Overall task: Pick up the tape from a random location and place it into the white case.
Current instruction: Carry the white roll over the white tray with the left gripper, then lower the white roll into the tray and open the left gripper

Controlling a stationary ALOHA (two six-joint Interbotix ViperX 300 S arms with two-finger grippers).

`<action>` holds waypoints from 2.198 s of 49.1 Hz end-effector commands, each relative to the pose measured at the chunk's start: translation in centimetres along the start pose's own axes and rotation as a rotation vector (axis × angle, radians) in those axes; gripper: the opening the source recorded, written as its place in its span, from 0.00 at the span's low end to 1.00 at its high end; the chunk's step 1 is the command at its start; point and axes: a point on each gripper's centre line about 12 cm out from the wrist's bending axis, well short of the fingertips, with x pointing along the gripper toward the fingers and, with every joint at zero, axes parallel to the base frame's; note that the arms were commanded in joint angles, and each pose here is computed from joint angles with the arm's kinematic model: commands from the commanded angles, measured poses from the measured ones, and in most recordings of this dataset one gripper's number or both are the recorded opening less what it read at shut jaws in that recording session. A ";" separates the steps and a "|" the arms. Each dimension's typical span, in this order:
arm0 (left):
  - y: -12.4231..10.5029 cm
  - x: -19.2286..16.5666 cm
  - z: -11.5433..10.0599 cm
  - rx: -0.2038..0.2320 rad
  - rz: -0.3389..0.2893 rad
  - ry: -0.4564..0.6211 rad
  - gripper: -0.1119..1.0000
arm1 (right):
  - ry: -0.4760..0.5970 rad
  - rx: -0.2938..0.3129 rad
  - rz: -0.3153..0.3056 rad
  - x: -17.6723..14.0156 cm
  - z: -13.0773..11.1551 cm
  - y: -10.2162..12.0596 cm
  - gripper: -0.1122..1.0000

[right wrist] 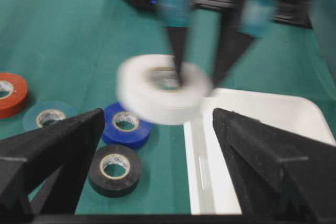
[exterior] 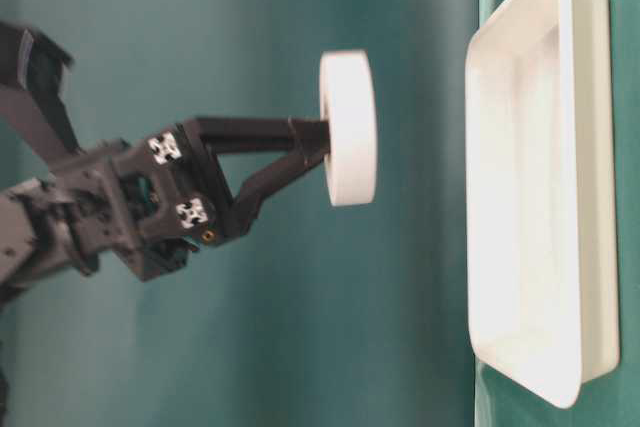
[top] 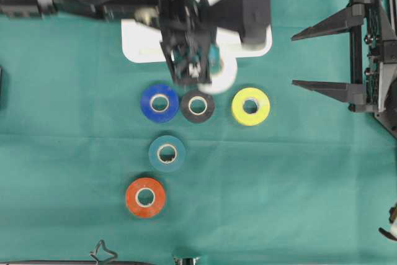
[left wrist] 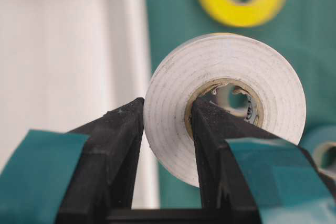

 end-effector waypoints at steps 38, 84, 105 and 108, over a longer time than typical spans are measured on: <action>9.4 -2.6 -2.2 -0.182 0.121 -0.087 0.30 | -0.012 -0.010 0.003 0.1 0.9 0.1 0.93; 12.2 2.6 -4.5 -0.233 0.146 -0.061 0.30 | -0.011 -0.013 0.003 0.2 0.9 0.1 0.93; 12.1 2.6 -4.5 -0.232 0.145 -0.058 0.30 | -0.011 -0.013 0.003 0.2 0.9 0.1 0.93; 12.1 2.6 -4.5 -0.232 0.145 -0.058 0.30 | -0.011 -0.013 0.003 0.2 0.9 0.1 0.93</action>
